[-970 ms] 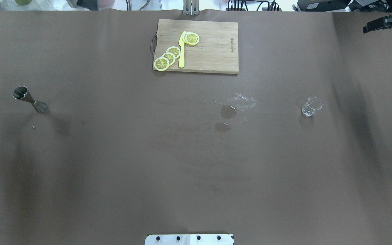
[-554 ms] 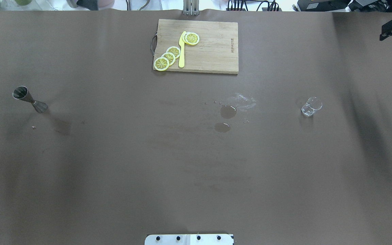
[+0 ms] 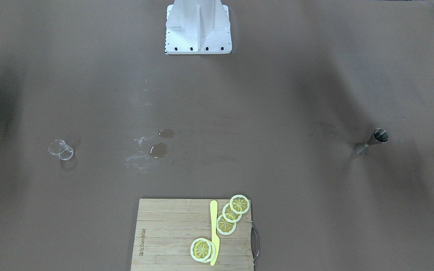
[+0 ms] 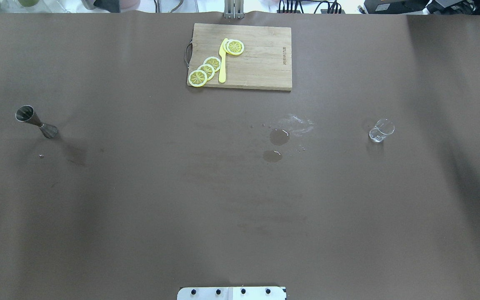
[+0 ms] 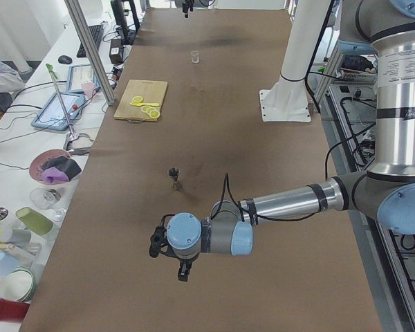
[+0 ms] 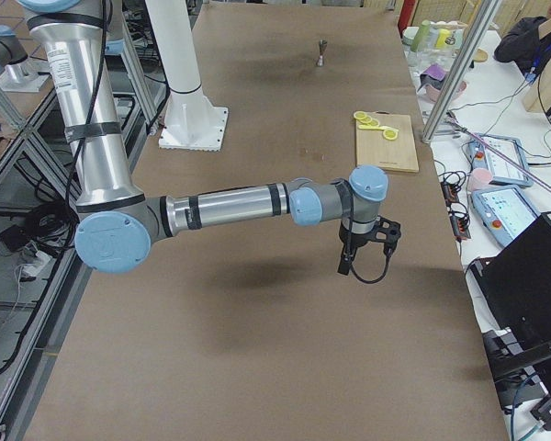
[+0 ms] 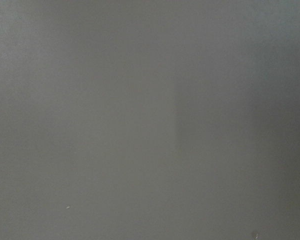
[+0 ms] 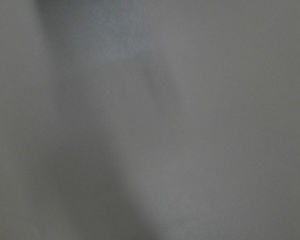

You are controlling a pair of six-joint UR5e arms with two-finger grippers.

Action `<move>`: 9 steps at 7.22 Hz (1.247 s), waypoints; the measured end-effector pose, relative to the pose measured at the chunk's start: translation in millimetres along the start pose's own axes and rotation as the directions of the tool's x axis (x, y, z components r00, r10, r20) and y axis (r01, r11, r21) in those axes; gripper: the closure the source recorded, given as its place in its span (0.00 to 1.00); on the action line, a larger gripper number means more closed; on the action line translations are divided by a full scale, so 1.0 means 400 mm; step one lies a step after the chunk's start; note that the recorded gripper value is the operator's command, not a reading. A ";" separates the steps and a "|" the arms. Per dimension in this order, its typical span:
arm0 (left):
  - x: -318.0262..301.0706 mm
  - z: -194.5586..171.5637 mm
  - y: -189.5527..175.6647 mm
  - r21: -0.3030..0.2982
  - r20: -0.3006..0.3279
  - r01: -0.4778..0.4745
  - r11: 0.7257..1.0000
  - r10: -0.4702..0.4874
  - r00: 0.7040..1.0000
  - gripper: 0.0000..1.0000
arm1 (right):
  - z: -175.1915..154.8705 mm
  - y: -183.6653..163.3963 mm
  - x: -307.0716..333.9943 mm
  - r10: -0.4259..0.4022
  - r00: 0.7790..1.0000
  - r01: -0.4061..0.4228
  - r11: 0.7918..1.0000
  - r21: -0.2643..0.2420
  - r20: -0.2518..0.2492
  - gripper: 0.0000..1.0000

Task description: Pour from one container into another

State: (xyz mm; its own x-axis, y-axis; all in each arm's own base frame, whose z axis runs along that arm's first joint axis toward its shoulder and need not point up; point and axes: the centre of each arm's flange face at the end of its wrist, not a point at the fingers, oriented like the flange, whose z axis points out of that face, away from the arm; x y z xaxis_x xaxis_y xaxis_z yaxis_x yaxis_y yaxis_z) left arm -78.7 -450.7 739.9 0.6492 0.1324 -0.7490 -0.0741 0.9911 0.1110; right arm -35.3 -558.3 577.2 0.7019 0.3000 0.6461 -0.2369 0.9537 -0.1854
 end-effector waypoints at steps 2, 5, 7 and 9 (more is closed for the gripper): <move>0.040 -0.063 -0.043 -0.073 0.017 0.052 0.996 -0.051 0.999 0.02 | 0.011 0.062 0.139 -0.018 1.000 0.019 0.999 -0.034 0.019 0.00; 0.099 -0.118 -0.088 -0.067 0.023 0.112 0.991 -0.111 0.994 0.02 | -0.025 0.071 0.242 -0.069 0.997 0.070 0.997 -0.039 0.032 0.00; 0.127 -0.144 -0.131 -0.047 0.027 0.152 0.987 -0.151 0.988 0.02 | -0.053 0.066 0.268 -0.127 0.991 0.128 0.991 -0.029 0.031 0.00; 0.147 -0.158 -0.164 -0.040 0.027 0.151 0.988 -0.150 0.988 0.02 | -0.064 0.071 0.303 -0.185 0.982 0.186 0.982 -0.024 0.032 0.00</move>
State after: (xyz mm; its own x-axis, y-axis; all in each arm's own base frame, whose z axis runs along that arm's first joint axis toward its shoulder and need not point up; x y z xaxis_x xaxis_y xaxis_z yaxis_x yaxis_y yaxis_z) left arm -83.5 -506.8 647.2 0.6733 -0.0182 -0.7391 -0.0058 0.9995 -0.0299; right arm 60.4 -494.1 631.2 0.7116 0.1175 0.6927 -0.0860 0.9931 -0.0801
